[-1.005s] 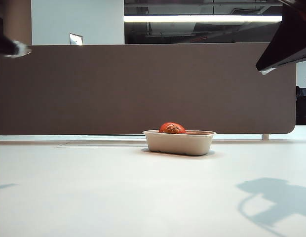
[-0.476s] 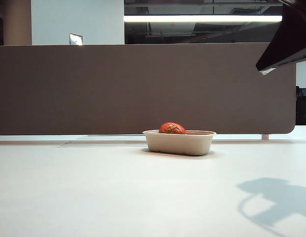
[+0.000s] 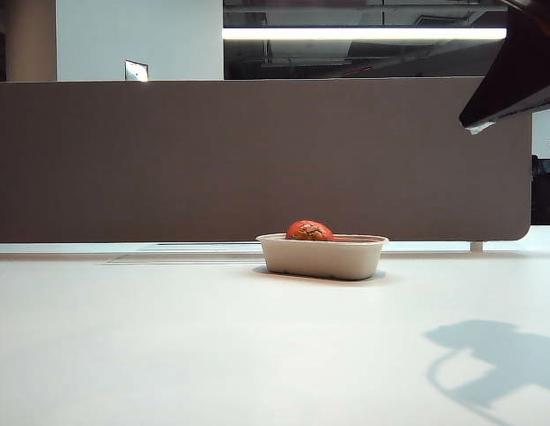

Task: Pick up the orange and place it into the paper lunchbox.

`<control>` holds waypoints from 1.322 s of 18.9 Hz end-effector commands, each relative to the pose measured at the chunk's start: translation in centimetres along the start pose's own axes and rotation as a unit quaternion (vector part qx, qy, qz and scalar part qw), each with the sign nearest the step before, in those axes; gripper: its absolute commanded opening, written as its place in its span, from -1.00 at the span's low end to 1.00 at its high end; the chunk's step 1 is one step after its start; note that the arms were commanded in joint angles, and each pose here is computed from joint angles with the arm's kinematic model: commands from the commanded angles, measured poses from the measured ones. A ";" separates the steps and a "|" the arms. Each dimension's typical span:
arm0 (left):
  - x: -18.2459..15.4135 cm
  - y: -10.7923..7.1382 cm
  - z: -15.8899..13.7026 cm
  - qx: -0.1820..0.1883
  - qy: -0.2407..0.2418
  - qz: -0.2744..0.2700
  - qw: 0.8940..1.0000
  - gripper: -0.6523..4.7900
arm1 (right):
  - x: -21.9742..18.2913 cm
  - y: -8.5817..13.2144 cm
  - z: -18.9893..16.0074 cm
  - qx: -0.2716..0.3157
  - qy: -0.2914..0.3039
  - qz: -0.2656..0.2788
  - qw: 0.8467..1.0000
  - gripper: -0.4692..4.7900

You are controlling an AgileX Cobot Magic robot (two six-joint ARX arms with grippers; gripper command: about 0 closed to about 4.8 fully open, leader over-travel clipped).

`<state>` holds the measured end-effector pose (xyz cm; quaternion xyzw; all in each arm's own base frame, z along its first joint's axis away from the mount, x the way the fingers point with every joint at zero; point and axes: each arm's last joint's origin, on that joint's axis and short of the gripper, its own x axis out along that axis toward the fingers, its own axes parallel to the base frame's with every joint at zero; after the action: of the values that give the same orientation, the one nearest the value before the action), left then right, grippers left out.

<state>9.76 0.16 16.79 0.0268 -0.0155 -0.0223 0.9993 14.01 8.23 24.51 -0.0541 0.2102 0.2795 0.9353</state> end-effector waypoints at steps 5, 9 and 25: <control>0.0 0.0 -0.3 -0.008 0.010 0.003 1.000 -0.78 | -0.1 0.0 0.3 -0.001 -0.010 0.003 1.000 -0.84; 0.0 0.1 -0.3 -0.050 0.011 0.024 0.998 -0.78 | -0.1 0.0 0.3 -0.001 -0.010 0.002 1.000 -0.84; 0.0 0.1 -0.3 -0.051 0.011 0.024 0.998 -0.78 | -0.1 0.0 0.3 -0.001 -0.010 0.003 1.000 -0.84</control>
<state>9.78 0.30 16.47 -0.0232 0.0008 0.0004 0.9997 14.00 8.23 24.49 -0.0543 0.2106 0.2793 0.9353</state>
